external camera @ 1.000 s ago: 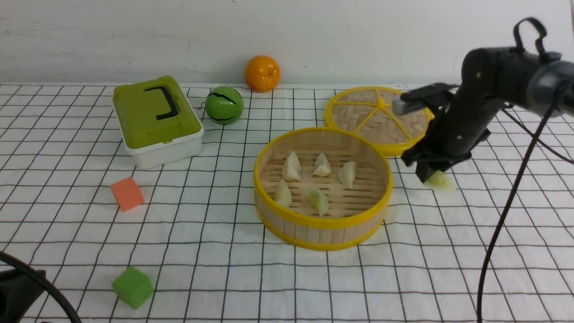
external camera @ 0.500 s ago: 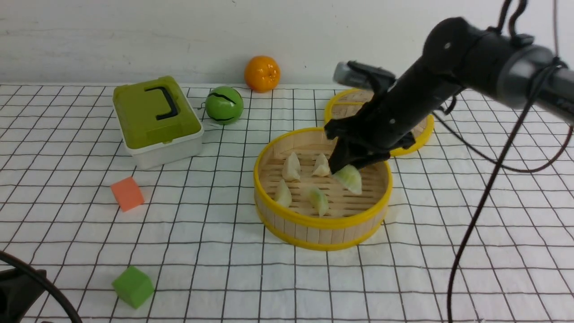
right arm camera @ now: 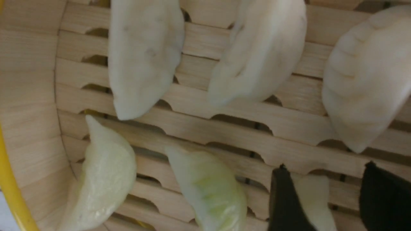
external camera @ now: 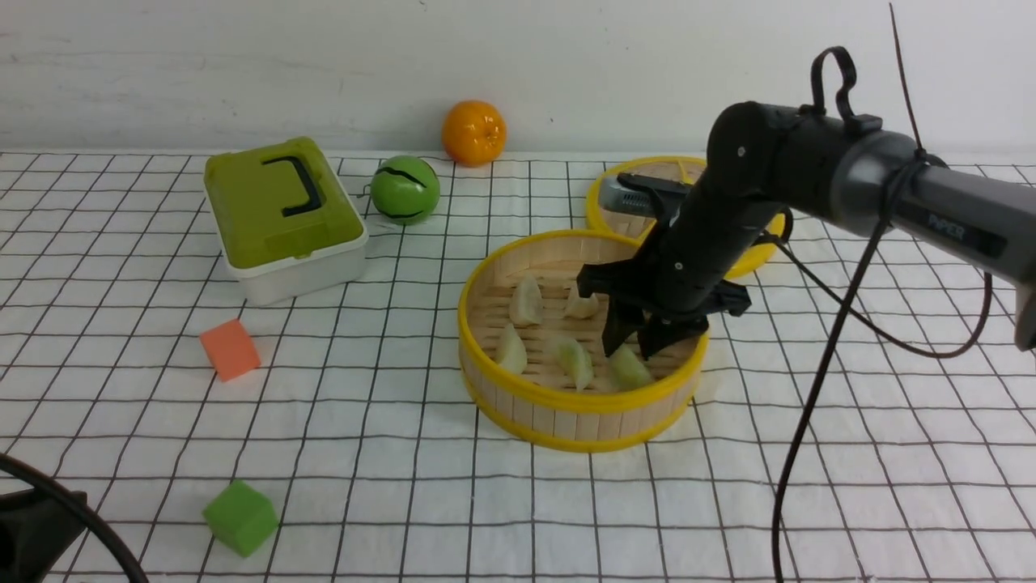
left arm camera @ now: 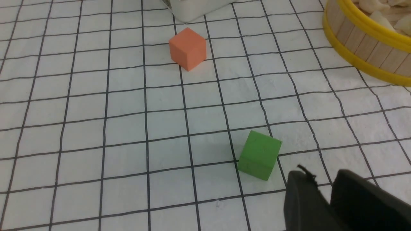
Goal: Put the dumplings into the steamer on the table with the white tablecloth.
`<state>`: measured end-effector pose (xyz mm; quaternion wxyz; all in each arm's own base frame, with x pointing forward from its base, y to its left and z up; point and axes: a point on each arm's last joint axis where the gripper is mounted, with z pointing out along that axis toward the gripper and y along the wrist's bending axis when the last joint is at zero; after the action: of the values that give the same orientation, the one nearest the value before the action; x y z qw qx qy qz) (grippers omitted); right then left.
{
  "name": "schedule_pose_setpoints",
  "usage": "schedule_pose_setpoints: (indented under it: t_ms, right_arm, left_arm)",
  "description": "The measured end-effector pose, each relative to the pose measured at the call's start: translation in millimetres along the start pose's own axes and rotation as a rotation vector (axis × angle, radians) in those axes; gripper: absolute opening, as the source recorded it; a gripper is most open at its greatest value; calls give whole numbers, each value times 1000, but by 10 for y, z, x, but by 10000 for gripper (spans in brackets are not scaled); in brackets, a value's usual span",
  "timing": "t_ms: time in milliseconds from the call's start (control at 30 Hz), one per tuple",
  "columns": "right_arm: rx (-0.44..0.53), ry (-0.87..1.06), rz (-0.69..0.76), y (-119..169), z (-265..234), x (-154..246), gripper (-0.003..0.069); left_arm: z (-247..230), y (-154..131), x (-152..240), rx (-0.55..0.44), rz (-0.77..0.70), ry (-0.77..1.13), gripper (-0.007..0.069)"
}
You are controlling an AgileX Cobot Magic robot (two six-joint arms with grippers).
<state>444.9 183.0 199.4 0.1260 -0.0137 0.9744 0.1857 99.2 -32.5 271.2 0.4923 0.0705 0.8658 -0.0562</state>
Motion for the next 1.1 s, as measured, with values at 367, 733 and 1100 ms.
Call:
schedule_pose_setpoints:
  t_ms: [367,733,1100]
  right_arm:
    - [-9,-176,-169,223,-879,-21,442]
    - [249,-707,-438,303,-3280,753,-11]
    - [362,-1051,-517,-320,-3230,2051,-21]
  left_arm:
    - [0,1,3,-2,-2,3,145]
    - [0,3,5,-4,-2,5,159]
    - [0,3,5,-3,-2,5,174]
